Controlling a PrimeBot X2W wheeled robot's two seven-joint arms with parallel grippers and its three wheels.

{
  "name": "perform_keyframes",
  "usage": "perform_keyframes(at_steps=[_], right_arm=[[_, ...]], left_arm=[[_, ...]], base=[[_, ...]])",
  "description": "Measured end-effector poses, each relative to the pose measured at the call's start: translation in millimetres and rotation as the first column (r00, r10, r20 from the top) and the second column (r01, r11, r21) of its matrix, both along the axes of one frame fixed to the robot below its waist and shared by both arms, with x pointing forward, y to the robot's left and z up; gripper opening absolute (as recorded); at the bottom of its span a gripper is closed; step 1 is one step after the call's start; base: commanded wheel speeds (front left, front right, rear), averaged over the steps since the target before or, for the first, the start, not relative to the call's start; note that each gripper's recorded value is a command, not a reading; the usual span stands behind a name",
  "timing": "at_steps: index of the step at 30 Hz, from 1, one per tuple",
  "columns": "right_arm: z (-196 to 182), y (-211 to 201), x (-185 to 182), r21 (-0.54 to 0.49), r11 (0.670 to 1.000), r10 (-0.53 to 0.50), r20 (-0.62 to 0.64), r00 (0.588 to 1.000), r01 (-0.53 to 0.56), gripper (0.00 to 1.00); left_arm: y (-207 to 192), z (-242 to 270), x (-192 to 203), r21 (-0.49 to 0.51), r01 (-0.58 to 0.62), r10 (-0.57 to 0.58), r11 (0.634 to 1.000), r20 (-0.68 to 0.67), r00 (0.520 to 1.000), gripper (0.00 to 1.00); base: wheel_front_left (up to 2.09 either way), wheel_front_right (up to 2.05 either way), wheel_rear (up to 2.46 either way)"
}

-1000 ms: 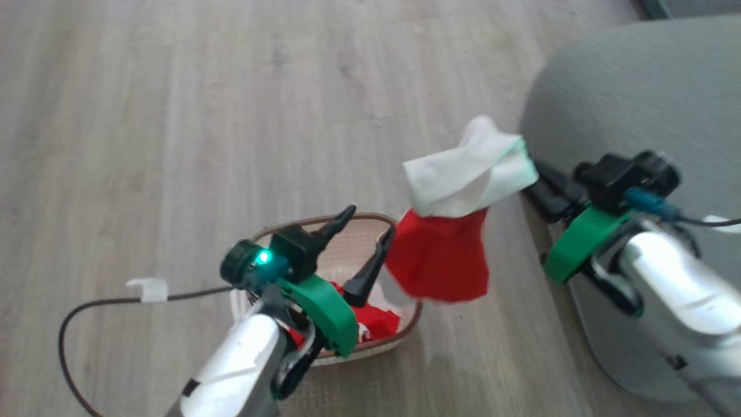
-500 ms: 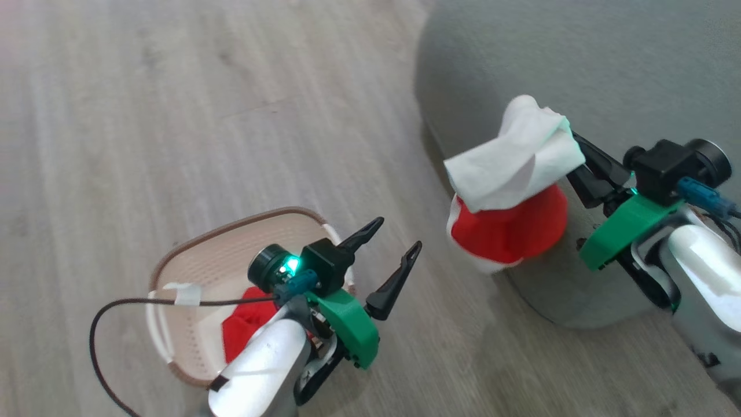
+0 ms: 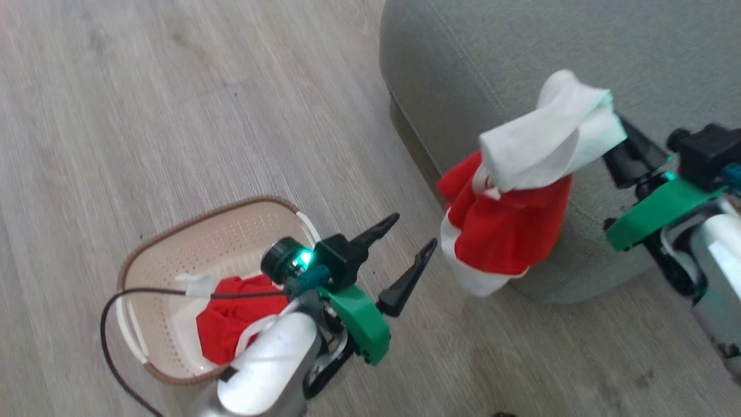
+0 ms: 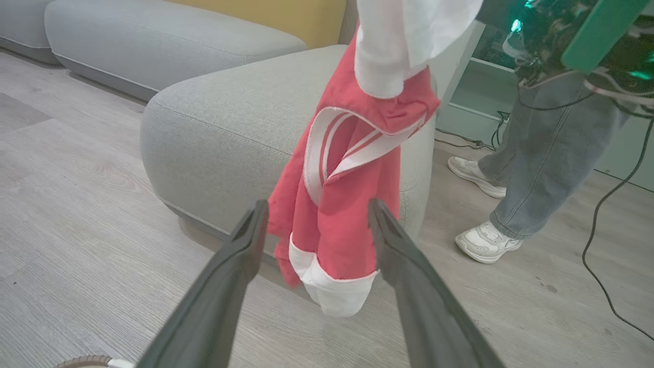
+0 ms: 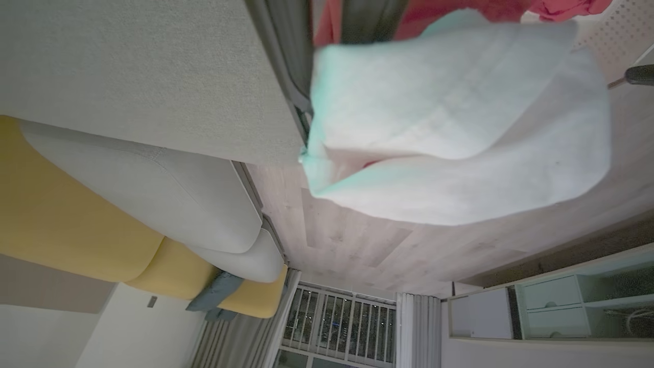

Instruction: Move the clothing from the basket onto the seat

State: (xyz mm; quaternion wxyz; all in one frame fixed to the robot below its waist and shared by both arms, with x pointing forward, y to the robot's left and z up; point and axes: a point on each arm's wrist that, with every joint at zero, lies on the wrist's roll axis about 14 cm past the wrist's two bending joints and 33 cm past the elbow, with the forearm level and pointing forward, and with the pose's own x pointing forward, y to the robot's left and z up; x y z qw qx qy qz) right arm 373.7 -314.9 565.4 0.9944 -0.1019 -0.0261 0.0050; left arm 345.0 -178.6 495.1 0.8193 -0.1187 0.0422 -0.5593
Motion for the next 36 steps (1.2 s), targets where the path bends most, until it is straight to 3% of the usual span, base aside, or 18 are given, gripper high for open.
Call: perform_keyframes(at_steps=[4,8,15,25,31,36], right_arm=[[-12,-12,15,-0.001,0.999,-0.04,-0.035,0.999,0.04,0.0],[4,-25,42,0.012,0.997,-0.082,0.02,0.996,0.082,0.0],[85,-83,112,-0.025,0.972,-0.221,0.225,0.949,0.232,0.0],[175,-169,170,0.034,0.888,-0.431,0.412,0.803,0.459,0.0],[134,-188,203,0.055,0.85,-0.51,0.337,0.791,0.524,0.0],[23,-195,219,0.076,0.816,-0.578,0.145,0.803,0.574,0.0]], left_arm=[[1,-6,15,-0.009,-0.016,0.016,1.0,-0.019,1.0,1.0],[5,-15,27,-0.013,-0.037,0.037,0.999,-0.045,0.998,1.0],[23,-40,59,-0.013,-0.11,0.108,0.994,-0.097,0.989,1.0],[62,-100,87,0.05,-0.203,0.208,0.978,-0.19,0.959,1.0],[77,-127,89,0.073,-0.228,0.238,0.971,-0.24,0.941,1.0],[81,-159,86,0.097,-0.225,0.244,0.97,-0.306,0.92,1.0]], base=[[0.0,0.0,0.0],[0.0,0.0,0.0],[0.0,0.0,0.0],[0.0,0.0,0.0],[0.0,0.0,0.0],[0.0,0.0,0.0]])
